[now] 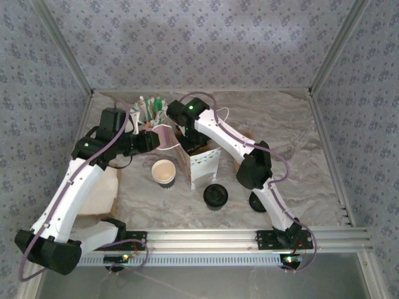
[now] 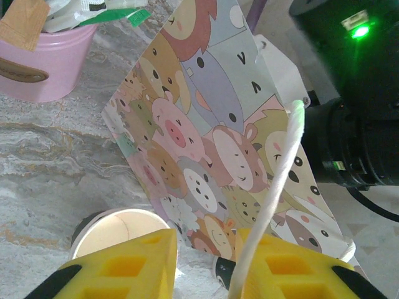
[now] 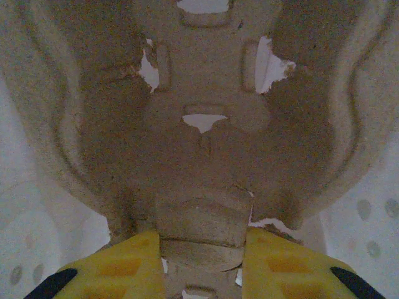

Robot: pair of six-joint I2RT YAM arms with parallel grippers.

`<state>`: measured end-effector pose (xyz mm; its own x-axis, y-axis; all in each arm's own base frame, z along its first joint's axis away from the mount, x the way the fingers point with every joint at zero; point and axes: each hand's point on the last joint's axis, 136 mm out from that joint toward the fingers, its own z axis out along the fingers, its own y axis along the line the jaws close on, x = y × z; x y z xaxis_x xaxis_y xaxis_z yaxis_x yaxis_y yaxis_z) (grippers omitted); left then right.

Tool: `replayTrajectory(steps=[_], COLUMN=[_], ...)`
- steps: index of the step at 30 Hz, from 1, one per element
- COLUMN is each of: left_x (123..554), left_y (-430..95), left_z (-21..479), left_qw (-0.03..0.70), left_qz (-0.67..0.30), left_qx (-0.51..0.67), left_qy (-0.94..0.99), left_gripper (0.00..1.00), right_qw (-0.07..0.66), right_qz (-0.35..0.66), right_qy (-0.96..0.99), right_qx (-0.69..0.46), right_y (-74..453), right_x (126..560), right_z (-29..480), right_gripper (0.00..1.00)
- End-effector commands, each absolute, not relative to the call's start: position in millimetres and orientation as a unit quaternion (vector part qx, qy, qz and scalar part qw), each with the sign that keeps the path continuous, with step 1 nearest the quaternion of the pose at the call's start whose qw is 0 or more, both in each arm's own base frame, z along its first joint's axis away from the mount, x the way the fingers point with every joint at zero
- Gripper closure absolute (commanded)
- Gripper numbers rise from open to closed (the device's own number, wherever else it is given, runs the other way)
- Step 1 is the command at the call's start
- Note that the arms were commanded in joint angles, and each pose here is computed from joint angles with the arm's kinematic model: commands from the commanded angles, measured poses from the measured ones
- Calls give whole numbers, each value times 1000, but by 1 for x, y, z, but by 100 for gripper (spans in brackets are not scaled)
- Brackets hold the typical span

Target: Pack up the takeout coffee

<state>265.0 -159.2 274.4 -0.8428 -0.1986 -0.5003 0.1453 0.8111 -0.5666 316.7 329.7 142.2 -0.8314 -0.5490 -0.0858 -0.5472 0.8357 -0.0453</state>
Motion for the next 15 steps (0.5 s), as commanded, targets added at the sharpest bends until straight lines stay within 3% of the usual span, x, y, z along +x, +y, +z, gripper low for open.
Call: replayTrajectory(steps=[1, 15], left_x=[264, 264], left_y=[-156, -155], left_z=[280, 280], left_qw=[295, 295], left_qz=[-309, -309], left_qx=[-14, -15], left_qy=[904, 904], left_gripper=[70, 70], right_qw=[39, 37], right_qz=[-20, -25], right_qy=[956, 958], right_qx=[-288, -282], right_y=[330, 327], right_x=[316, 318], right_z=[130, 111], right_gripper=[68, 68])
